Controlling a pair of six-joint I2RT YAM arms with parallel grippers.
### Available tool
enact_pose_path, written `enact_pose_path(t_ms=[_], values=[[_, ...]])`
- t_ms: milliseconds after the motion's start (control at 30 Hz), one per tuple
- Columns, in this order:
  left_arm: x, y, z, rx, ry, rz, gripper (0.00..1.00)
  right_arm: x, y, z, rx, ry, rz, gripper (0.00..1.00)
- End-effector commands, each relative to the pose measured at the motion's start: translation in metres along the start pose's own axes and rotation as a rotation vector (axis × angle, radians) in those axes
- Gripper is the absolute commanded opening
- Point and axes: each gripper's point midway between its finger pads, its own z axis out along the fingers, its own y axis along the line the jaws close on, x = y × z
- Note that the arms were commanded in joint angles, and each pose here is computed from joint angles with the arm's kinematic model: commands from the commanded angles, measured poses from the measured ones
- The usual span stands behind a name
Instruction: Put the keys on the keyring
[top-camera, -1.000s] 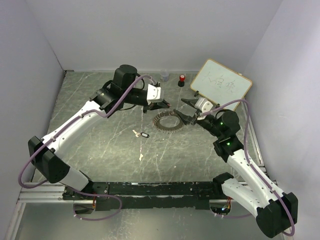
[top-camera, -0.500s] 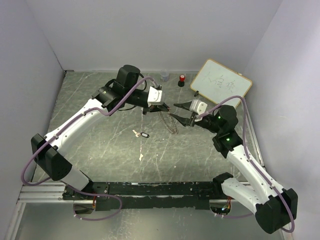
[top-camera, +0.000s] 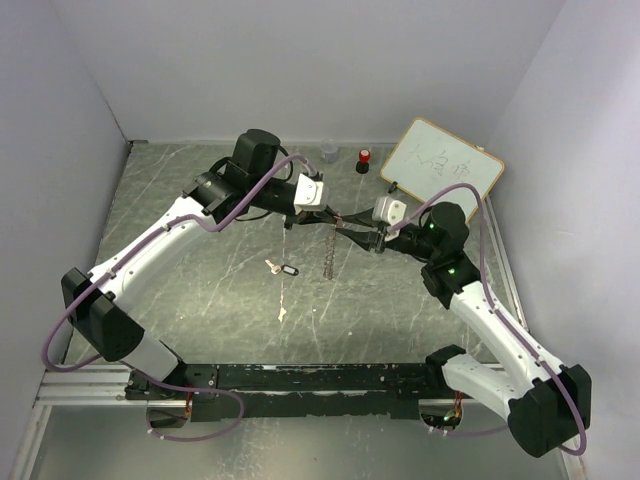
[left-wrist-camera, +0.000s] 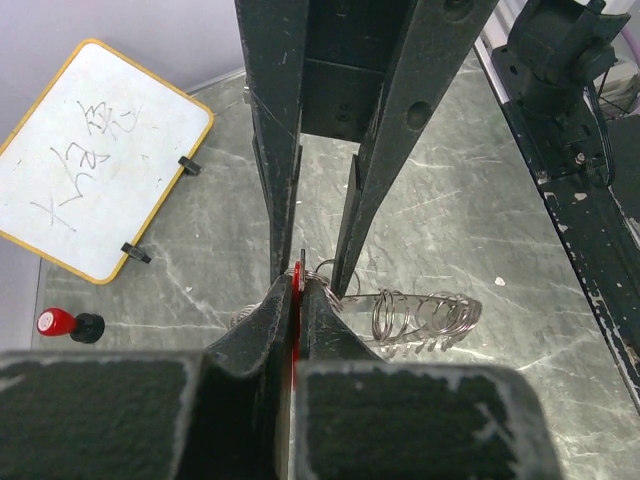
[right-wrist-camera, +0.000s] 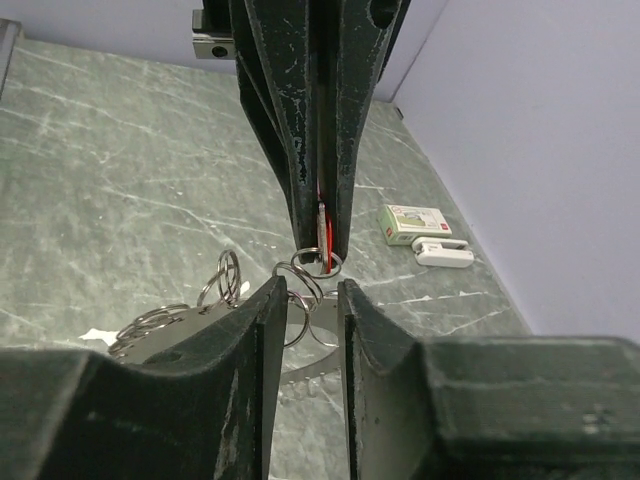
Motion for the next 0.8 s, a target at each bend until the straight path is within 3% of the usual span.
enact_pose_path(t_ms=[0,267,500,767], values=[[-0.026,0.007,-0.006,-0.003,-0.059,0.079,0.07,-0.013,-0.001,0.002,-0.029,-0.026,-0.018,0.26],[-0.025,0.009,-0.005,-0.004,-0.058,0.075,0.07,-0.015,0.001,0.004,-0.047,-0.042,-0.013,0.17],[-0.021,0.011,-0.003,-0.010,-0.047,0.064,0.07,-0.019,0.001,0.003,-0.044,-0.052,-0.009,0.01],[-0.013,0.021,-0.005,-0.086,-0.018,0.047,0.07,-0.020,-0.001,-0.001,0.000,-0.054,-0.015,0.00]])
